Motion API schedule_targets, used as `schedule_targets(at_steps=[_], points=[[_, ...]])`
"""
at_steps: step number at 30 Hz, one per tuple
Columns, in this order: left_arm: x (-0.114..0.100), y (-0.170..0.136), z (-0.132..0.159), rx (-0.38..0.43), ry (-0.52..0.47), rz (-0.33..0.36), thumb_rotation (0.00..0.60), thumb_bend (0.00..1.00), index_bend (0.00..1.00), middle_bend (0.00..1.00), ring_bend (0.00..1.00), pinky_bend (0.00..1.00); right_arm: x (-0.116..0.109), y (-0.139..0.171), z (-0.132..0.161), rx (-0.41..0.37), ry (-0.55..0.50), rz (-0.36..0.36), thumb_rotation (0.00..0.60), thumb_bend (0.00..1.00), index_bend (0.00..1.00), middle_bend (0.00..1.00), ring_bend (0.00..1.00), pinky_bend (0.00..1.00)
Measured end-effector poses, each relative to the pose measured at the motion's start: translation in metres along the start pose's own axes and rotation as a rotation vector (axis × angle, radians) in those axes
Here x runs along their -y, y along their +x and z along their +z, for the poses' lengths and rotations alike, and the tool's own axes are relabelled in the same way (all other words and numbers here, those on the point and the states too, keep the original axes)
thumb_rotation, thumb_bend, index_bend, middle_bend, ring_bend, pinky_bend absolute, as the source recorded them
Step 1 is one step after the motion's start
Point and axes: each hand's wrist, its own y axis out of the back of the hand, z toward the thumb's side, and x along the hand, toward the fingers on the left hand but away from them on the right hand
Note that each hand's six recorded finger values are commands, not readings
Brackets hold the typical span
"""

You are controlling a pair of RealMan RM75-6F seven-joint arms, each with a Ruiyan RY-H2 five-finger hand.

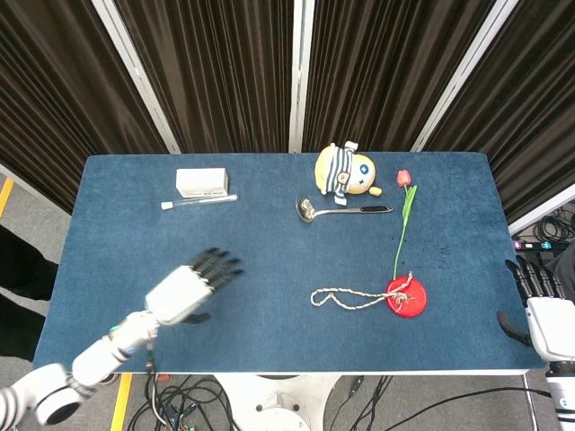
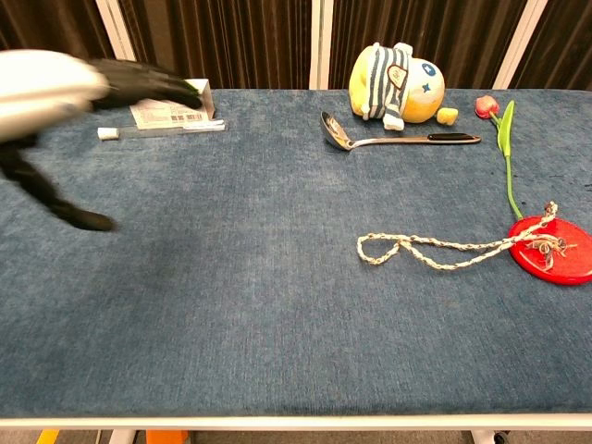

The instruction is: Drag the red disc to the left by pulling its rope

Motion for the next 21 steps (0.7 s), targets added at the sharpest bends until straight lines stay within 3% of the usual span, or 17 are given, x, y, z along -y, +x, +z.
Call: schedule_targets(at_steps=[9,21], points=[[0.029,0.070,0.051,0.198,0.042,-0.093,0.600,0.03,0.11,0.07,0.00,0.09,0.002,0.001,-0.005,0.009,-0.002,0.006,0.600,0.26,0.00,0.00,0.00,0.00],[0.059,0.132,0.086,0.281,0.047,-0.174,0.600,0.03,0.11,0.08,0.00,0.09,0.003,0.002,-0.012,0.019,-0.014,0.007,0.600,0.26,0.00,0.00,0.00,0.00]])
